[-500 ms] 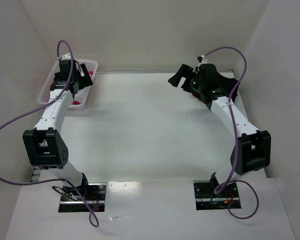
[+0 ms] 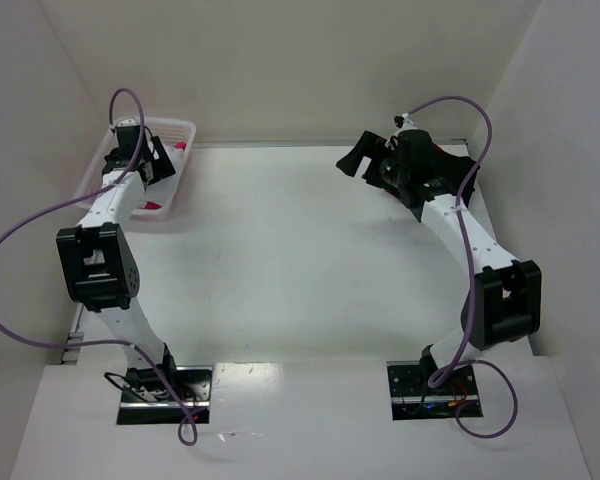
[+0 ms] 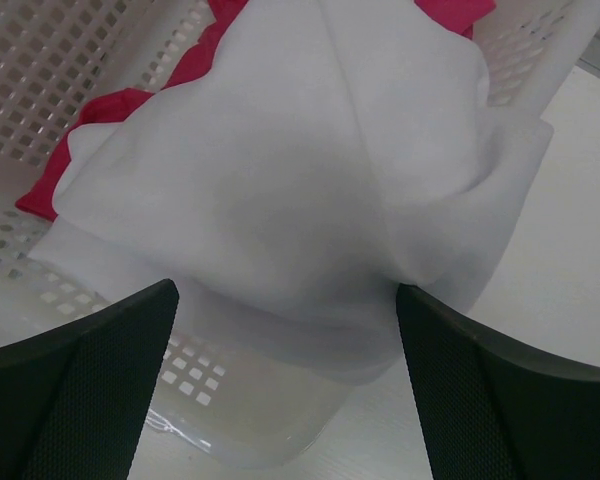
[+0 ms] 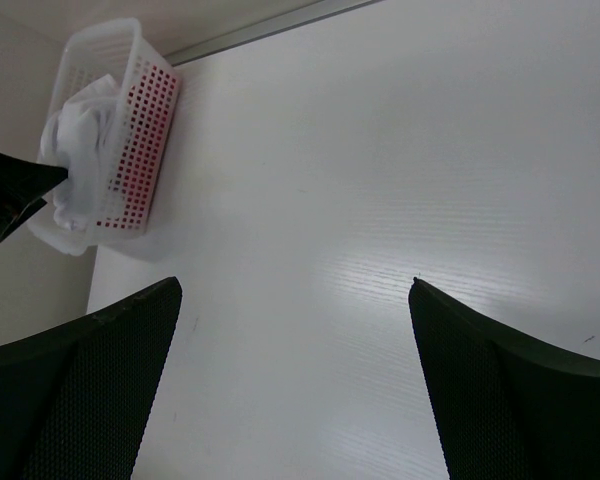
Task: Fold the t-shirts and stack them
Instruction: Grab crumpled tshirt from bin with the left arm, then move the tshirt to the center of the board
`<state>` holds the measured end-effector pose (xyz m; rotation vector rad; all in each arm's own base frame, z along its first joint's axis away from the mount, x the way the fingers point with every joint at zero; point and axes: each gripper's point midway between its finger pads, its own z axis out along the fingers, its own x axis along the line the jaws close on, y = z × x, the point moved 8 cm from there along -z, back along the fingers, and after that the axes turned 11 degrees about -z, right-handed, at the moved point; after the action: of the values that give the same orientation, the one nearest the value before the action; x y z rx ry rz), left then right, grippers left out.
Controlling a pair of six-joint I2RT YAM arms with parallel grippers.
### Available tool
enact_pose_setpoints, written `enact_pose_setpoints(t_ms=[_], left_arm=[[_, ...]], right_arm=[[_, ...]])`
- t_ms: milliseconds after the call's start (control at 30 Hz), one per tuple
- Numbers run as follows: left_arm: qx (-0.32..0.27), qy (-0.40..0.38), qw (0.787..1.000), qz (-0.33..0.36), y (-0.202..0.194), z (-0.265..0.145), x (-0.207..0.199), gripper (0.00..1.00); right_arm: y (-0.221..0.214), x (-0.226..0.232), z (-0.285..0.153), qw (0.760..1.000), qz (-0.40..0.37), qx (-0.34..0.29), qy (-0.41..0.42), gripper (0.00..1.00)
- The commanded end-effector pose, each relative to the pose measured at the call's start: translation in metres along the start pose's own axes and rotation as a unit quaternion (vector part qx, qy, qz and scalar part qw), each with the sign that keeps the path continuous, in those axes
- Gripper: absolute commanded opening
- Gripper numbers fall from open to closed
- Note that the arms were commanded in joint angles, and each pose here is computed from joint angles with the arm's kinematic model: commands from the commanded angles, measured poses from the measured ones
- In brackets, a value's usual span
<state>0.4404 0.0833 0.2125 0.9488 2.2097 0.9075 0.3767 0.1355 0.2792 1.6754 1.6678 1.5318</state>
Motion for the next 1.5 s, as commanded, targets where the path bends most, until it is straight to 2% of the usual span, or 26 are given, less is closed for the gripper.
enact_pose_setpoints(t_ms=[0, 333, 467, 567, 667, 767, 900, 1067, 1167, 1267, 1333, 1433, 1467], left_arm=[[-0.032, -0.044, 0.999, -0.001, 0.016, 0.007, -0.016, 0.94], [-0.01, -0.043, 0.999, -0.001, 0.004, 0.024, -0.017, 0.65], [0.0, -0.05, 0.999, -0.003, -0.001, 0.027, -0.018, 0.44], [-0.001, -0.056, 0.998, -0.005, 0.0, 0.03, -0.02, 0.17], [-0.003, -0.062, 0.998, -0.006, 0.005, 0.027, -0.023, 0.01], [-0.007, -0.09, 0.996, -0.008, 0.019, 0.011, -0.031, 0.0], [-0.032, -0.164, 0.986, -0.005, 0.053, -0.041, -0.046, 0.0], [-0.06, -0.274, 0.958, 0.051, 0.081, -0.137, -0.08, 0.0], [-0.066, -0.324, 0.94, 0.08, 0.08, -0.192, -0.099, 0.0], [-0.078, -0.396, 0.909, 0.103, 0.07, -0.26, -0.114, 0.0], [-0.057, -0.461, 0.879, 0.112, 0.048, -0.301, -0.125, 0.0], [-0.044, -0.514, 0.848, 0.12, 0.033, -0.342, -0.119, 0.0], [-0.021, -0.532, 0.838, 0.121, 0.021, -0.349, -0.118, 0.0]], right_arm=[[0.005, 0.003, 0.003, 1.0, -0.007, -0.018, 0.002, 1.0], [0.009, 0.004, 0.007, 1.0, -0.008, -0.022, 0.004, 1.0], [0.014, 0.006, 0.009, 1.0, -0.009, -0.028, 0.006, 1.0], [0.014, 0.005, 0.011, 1.0, -0.009, -0.027, 0.005, 1.0], [0.015, 0.006, 0.011, 1.0, -0.009, -0.027, 0.009, 1.0], [0.02, 0.012, 0.011, 0.999, -0.012, -0.025, 0.03, 1.0], [0.025, 0.026, 0.01, 0.998, -0.014, -0.03, 0.05, 1.0], [0.03, 0.041, -0.004, 0.997, -0.019, -0.029, 0.065, 1.0], [0.037, 0.054, -0.03, 0.996, -0.024, -0.042, 0.076, 1.0], [0.04, 0.063, -0.065, 0.994, -0.024, -0.063, 0.082, 1.0], [0.043, 0.068, -0.094, 0.993, -0.017, -0.088, 0.08, 1.0], [0.041, 0.072, -0.129, 0.991, -0.014, -0.113, 0.076, 1.0], [0.04, 0.073, -0.137, 0.99, -0.015, -0.117, 0.076, 1.0]])
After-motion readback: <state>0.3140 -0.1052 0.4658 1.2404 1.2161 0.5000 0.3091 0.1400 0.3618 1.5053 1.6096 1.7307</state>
